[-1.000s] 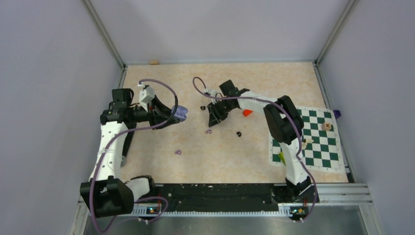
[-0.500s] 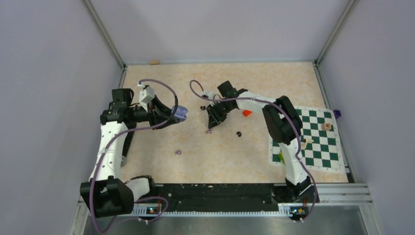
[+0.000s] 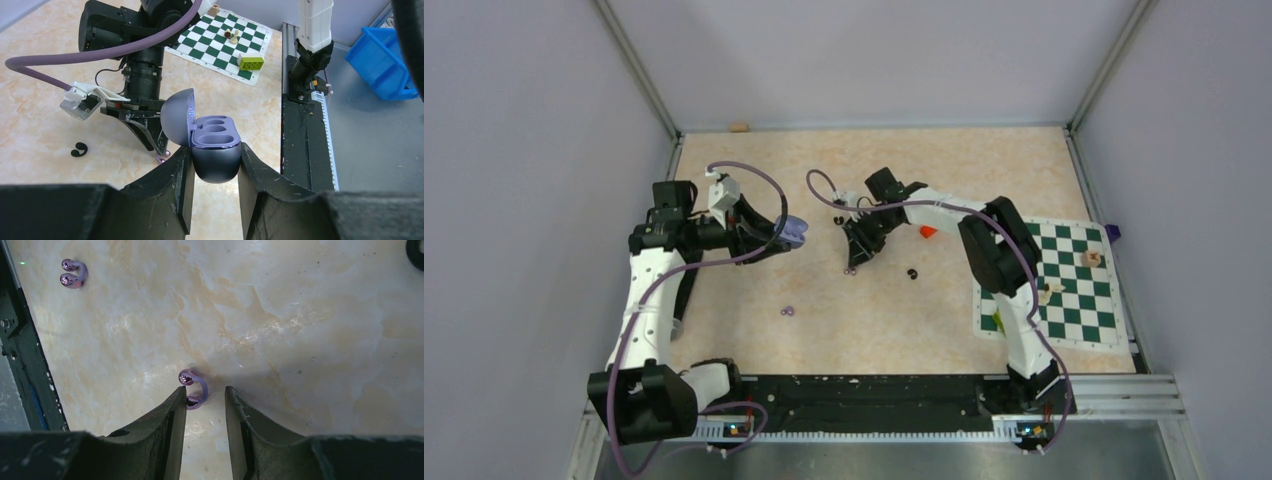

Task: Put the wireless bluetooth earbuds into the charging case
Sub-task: Pick up the right earbud from the center of the board.

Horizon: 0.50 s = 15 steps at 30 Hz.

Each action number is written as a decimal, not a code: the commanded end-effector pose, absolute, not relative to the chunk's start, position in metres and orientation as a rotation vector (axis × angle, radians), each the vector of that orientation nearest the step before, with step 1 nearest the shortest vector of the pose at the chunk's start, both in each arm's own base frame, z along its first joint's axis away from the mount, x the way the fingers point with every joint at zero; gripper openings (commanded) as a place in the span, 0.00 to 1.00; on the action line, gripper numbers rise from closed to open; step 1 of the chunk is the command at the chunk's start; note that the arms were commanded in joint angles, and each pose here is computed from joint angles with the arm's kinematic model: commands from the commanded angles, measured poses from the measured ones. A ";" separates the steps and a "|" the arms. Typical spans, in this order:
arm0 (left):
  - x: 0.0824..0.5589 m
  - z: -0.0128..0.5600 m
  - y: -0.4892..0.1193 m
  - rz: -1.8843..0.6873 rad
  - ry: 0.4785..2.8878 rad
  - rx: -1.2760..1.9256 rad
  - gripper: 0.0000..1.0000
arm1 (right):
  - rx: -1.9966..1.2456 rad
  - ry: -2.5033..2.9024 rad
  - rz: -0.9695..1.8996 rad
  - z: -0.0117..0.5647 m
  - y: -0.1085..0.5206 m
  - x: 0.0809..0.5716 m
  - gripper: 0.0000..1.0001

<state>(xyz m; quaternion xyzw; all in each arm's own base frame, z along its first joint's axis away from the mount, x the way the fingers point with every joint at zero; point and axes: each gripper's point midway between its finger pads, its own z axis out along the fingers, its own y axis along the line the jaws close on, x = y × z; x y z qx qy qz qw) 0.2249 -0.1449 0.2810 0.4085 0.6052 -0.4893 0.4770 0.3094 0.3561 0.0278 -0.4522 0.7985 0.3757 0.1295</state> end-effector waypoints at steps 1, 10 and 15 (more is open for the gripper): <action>0.220 0.289 -0.146 -1.205 1.421 1.014 0.00 | -1.399 2.441 1.043 -0.001 0.343 0.285 0.35; 0.220 0.289 -0.146 -1.206 1.422 1.014 0.00 | -1.421 2.423 1.096 0.004 0.345 0.279 0.29; 0.220 0.290 -0.146 -1.204 1.421 1.014 0.00 | -1.420 2.424 1.125 0.006 0.346 0.276 0.29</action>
